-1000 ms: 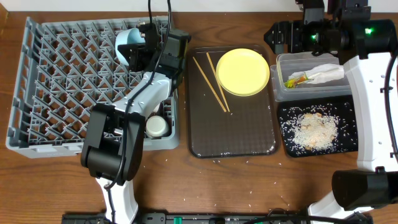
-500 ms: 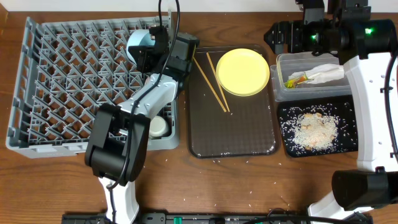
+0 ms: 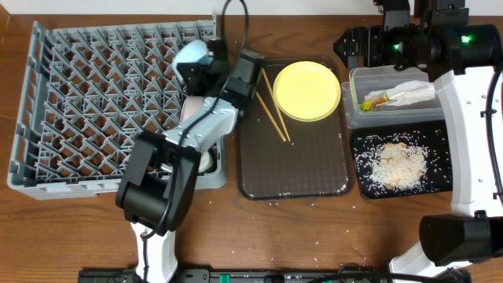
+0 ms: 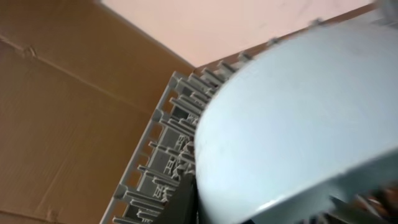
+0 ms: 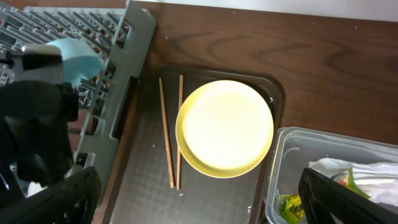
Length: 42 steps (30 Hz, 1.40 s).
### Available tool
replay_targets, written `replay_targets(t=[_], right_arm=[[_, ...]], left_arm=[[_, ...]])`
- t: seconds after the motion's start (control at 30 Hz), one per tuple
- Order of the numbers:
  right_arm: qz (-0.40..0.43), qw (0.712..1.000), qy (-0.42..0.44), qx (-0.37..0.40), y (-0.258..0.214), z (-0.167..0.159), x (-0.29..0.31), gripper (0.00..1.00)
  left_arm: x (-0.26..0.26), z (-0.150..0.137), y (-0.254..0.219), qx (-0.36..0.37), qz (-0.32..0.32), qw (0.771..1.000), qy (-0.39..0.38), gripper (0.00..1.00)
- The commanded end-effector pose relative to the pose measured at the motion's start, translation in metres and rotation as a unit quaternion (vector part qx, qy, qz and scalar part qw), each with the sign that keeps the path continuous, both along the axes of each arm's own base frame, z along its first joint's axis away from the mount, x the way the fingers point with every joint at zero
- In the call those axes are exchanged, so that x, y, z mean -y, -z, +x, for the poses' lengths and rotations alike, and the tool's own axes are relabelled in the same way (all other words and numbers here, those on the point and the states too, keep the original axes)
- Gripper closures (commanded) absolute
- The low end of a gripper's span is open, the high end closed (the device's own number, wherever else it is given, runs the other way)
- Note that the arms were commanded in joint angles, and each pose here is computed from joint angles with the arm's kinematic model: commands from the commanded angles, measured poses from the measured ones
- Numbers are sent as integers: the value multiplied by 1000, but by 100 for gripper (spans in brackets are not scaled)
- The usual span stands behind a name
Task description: Sort waste into correct bins and load items into the dishwasher
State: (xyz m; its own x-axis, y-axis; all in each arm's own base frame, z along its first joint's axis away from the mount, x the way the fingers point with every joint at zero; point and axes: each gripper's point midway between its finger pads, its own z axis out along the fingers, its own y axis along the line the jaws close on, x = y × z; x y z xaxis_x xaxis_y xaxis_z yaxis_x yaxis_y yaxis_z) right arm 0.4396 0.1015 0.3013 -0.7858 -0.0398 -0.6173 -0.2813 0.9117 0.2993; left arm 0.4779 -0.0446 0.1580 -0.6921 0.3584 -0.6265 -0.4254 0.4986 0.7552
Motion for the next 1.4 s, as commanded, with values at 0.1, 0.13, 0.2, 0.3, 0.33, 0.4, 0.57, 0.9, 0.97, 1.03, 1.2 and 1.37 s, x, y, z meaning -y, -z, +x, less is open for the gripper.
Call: replay_targets(t=[0.1, 0.13, 0.2, 0.3, 0.33, 0.4, 0.57, 0.9, 0.97, 1.03, 1.2, 1.37], right_arm=[[0, 1000, -2, 5, -4, -1, -3, 1], [0, 1000, -2, 5, -4, -1, -3, 1], [0, 1000, -2, 5, -4, -1, -3, 1], [0, 1000, -2, 5, -4, -1, -3, 1], [0, 1000, -2, 5, -4, -1, -3, 1], [0, 1000, -2, 5, -4, -1, -3, 1], [0, 1000, -2, 5, -4, -1, -3, 1], [0, 1000, -2, 5, -4, -1, -3, 1], [0, 1000, -2, 5, -4, -1, -3, 1], [0, 1000, -2, 5, -4, -1, -3, 1], [0, 1000, -2, 5, -4, -1, -3, 1], [0, 1000, -2, 5, -4, -1, -3, 1]], left_arm=[[23, -6, 12, -18, 10, 999, 26, 66], [24, -6, 12, -18, 10, 999, 27, 60], [25, -6, 12, -18, 10, 999, 29, 54], [25, -6, 13, -22, 10, 999, 30, 46], [26, -6, 15, -25, 9, 999, 32, 46], [28, -5, 20, -39, 3, 998, 42, 44], [35, -2, 28, -56, -20, 996, 68, 39], [68, 12, -20, -9, -144, 976, 161, 30], [75, 10, -32, 9, -188, 966, 178, 30], [85, 4, -40, 16, -245, 949, 196, 30], [143, -25, -26, -38, -463, 849, 250, 31], [194, -55, 18, -101, -631, 746, 188, 43]])
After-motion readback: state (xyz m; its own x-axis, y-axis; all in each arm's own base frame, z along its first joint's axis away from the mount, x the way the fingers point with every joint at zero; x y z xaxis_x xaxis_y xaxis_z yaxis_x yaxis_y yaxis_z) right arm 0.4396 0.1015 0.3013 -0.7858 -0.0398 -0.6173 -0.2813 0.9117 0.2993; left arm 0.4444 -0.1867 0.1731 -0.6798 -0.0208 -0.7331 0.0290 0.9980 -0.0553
